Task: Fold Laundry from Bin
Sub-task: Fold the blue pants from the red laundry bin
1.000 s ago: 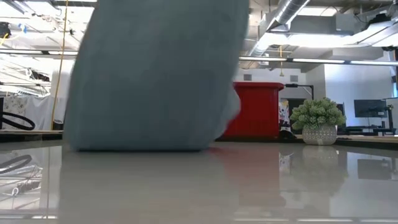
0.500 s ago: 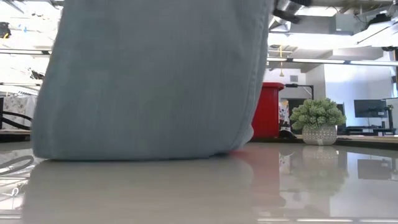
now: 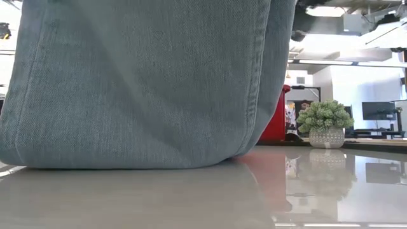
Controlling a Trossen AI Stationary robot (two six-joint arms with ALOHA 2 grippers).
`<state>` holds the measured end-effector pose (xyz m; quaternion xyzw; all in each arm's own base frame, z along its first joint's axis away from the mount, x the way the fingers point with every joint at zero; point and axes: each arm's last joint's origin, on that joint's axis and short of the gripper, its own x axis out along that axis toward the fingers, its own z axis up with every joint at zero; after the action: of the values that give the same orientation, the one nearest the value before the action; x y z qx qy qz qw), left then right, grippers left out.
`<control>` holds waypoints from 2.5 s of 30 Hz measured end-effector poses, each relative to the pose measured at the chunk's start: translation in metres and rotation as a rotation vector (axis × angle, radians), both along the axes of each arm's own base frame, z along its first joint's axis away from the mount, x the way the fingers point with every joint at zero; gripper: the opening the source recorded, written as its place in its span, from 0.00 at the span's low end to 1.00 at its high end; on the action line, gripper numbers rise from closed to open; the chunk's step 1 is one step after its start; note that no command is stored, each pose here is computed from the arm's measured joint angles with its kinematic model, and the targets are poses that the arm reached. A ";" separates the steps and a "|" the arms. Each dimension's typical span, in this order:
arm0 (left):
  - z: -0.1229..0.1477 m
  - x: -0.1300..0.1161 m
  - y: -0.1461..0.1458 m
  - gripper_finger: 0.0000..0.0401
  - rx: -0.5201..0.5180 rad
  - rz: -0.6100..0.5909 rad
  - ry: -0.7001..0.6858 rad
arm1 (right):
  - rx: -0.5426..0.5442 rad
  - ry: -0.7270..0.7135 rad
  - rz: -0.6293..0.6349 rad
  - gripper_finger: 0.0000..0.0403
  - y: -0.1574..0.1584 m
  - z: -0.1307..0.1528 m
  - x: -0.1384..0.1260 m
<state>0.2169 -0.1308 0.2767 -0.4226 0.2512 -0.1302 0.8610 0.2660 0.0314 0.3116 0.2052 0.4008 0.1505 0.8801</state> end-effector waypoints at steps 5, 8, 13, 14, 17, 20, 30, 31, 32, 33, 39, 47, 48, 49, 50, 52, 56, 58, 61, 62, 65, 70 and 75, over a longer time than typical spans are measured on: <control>0.001 0.000 0.000 0.00 -0.008 0.011 -0.003 | -0.037 -0.203 -0.058 0.68 -0.024 -0.009 0.032; 0.000 -0.002 -0.003 0.00 -0.044 0.002 0.022 | -0.083 -0.265 -0.081 0.68 -0.042 -0.029 0.058; -0.003 -0.011 -0.015 0.00 -0.144 -0.015 0.115 | -0.092 -0.395 -0.062 0.68 -0.058 -0.070 0.104; -0.003 -0.014 -0.018 0.00 -0.168 -0.009 0.140 | -0.082 -0.417 -0.057 0.68 -0.060 -0.079 0.112; -0.006 -0.021 -0.026 0.00 -0.241 0.026 0.222 | -0.081 -0.399 -0.050 0.68 -0.062 -0.105 0.133; -0.011 -0.030 -0.032 0.00 -0.288 0.072 0.307 | -0.135 -0.357 -0.062 0.68 -0.065 -0.127 0.151; -0.026 -0.051 -0.042 0.00 -0.413 0.163 0.605 | -0.442 -0.196 -0.122 0.68 -0.078 -0.156 0.200; -0.026 -0.051 -0.042 0.00 -0.424 0.166 0.619 | -0.471 -0.137 -0.113 0.68 -0.079 -0.160 0.202; -0.026 -0.051 -0.042 0.00 -0.433 0.173 0.628 | -0.497 -0.075 -0.107 0.68 -0.080 -0.164 0.203; -0.026 -0.051 -0.042 0.00 -0.440 0.179 0.632 | -0.524 -0.009 -0.107 0.68 -0.083 -0.170 0.203; -0.030 -0.053 -0.040 0.00 -0.438 0.225 0.679 | -0.506 0.321 -0.238 0.68 -0.117 -0.189 0.178; -0.047 -0.064 -0.025 0.00 -0.258 0.369 0.808 | -0.371 0.406 -0.482 0.68 -0.162 -0.169 0.117; -0.049 -0.065 -0.022 0.00 -0.239 0.391 0.833 | -0.342 0.395 -0.491 0.68 -0.163 -0.164 0.111; -0.050 -0.067 -0.020 0.00 -0.222 0.407 0.858 | -0.303 0.374 -0.487 0.68 -0.164 -0.158 0.105; -0.052 -0.068 -0.019 0.00 -0.209 0.408 0.881 | -0.260 0.338 -0.482 0.68 -0.164 -0.151 0.102; -0.054 -0.071 -0.019 0.00 -0.185 0.382 0.922 | -0.205 0.254 -0.479 0.68 -0.166 -0.131 0.097; -0.070 -0.075 -0.016 0.00 -0.157 0.331 0.966 | -0.229 0.179 -0.510 0.68 -0.161 -0.099 0.089; -0.083 -0.077 -0.015 0.00 -0.167 0.324 0.960 | -0.238 0.182 -0.536 0.68 -0.161 -0.094 0.086; -0.097 -0.078 -0.013 0.04 -0.187 0.318 0.929 | -0.239 0.212 -0.541 0.68 -0.160 -0.094 0.083; -0.100 -0.079 -0.012 0.06 -0.188 0.319 0.926 | -0.240 0.227 -0.536 0.68 -0.159 -0.095 0.082; -0.103 -0.080 -0.012 0.16 -0.186 0.309 0.933 | -0.231 0.261 -0.524 0.68 -0.151 -0.106 0.079; -0.103 -0.082 -0.015 0.37 -0.199 0.226 0.997 | -0.172 0.299 -0.515 0.68 -0.137 -0.128 0.073; -0.091 -0.083 -0.017 0.53 -0.227 0.120 1.008 | -0.196 0.289 -0.489 0.68 -0.123 -0.132 0.076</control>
<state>0.1338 -0.1481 0.1862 -0.5372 0.5942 0.1126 0.5880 0.3419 -0.0918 0.1797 0.2291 0.4731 -0.1361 0.8397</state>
